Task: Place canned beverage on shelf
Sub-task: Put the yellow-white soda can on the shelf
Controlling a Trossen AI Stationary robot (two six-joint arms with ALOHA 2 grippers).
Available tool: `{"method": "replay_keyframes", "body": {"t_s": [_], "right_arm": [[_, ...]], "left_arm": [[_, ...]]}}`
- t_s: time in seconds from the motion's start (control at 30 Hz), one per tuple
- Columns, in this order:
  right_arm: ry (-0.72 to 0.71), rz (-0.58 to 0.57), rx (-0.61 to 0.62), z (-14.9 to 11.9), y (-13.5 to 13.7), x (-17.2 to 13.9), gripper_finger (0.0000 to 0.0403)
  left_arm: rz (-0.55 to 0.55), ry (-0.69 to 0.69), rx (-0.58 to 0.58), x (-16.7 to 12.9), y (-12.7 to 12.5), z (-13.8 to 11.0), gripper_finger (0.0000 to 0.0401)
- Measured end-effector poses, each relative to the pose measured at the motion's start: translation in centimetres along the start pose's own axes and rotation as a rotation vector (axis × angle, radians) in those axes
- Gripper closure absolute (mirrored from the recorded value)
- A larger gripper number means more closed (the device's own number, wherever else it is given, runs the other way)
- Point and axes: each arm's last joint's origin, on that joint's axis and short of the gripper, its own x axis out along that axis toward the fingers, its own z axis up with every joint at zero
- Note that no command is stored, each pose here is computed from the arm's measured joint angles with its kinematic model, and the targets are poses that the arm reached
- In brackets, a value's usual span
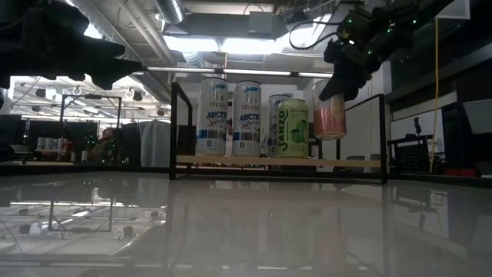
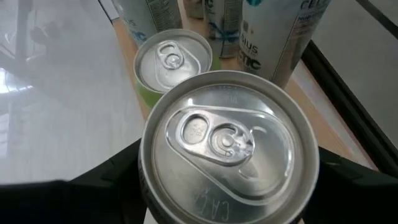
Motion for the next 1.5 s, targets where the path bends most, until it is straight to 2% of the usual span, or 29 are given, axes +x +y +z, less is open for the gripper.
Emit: {"method": "replay_keyframes", "body": {"t_s": [0.3, 0.53, 1.5], "right_arm": [[-0.008, -0.003, -0.001, -1.3, -0.1, 1.0, 0.0111], [-0.009, -0.054, -0.040, -2.1, -0.3, 1.5, 0.0111], [0.003, -0.049, -0.055, -2.2, -0.3, 1.6, 0.0111]], "left_arm": [[-0.001, 0.000, -0.011, 0.0, 0.0, 0.0, 0.0109], [-0.001, -0.002, -0.013, 0.0, 0.0, 0.0, 0.0109], [-0.001, -0.004, -0.013, 0.0, 0.0, 0.0, 0.0109]]}}
